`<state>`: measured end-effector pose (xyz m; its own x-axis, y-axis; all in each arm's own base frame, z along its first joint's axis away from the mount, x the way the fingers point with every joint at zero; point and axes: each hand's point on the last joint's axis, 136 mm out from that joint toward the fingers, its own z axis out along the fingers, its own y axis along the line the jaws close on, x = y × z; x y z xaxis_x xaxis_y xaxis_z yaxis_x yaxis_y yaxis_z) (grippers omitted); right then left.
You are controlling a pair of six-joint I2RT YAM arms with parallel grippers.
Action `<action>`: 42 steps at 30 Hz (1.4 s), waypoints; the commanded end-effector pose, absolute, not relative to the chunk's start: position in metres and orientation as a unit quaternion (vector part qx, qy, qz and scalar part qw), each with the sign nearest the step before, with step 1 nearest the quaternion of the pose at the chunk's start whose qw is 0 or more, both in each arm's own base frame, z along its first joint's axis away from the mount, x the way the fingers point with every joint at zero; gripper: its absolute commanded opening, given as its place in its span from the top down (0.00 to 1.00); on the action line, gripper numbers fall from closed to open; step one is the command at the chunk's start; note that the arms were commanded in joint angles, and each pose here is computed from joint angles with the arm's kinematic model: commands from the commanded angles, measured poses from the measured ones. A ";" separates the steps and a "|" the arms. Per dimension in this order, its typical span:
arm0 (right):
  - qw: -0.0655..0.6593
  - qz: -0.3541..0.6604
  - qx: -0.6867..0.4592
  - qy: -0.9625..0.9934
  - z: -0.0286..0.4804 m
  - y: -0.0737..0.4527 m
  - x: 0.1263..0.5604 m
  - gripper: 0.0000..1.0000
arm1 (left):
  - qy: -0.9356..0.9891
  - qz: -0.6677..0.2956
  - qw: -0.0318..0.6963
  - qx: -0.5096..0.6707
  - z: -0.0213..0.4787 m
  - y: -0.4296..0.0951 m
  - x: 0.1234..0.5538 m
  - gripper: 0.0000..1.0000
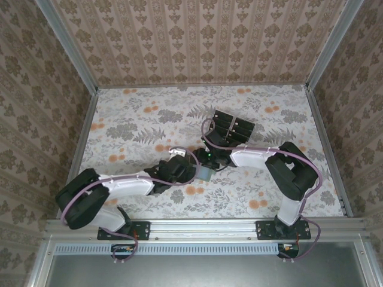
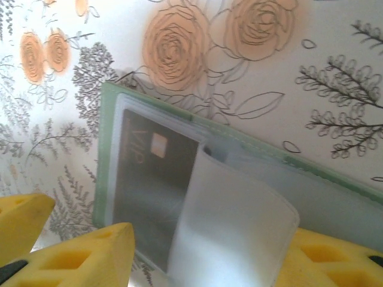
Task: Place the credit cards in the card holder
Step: Flip over the card slot on the card holder.
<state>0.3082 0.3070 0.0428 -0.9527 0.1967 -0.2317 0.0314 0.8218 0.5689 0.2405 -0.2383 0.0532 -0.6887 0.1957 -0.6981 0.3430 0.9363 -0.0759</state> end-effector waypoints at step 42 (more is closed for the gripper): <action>0.187 0.216 0.000 0.958 0.089 0.310 0.299 0.42 | 0.915 -0.122 0.382 0.049 0.106 -0.168 0.265 0.00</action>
<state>0.3180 0.3408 0.1171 -0.9124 0.0786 -0.4017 -0.1504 0.8483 0.5077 0.2544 -0.1575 0.0911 -0.7073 -0.0186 -0.7067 0.1329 0.9783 -0.1587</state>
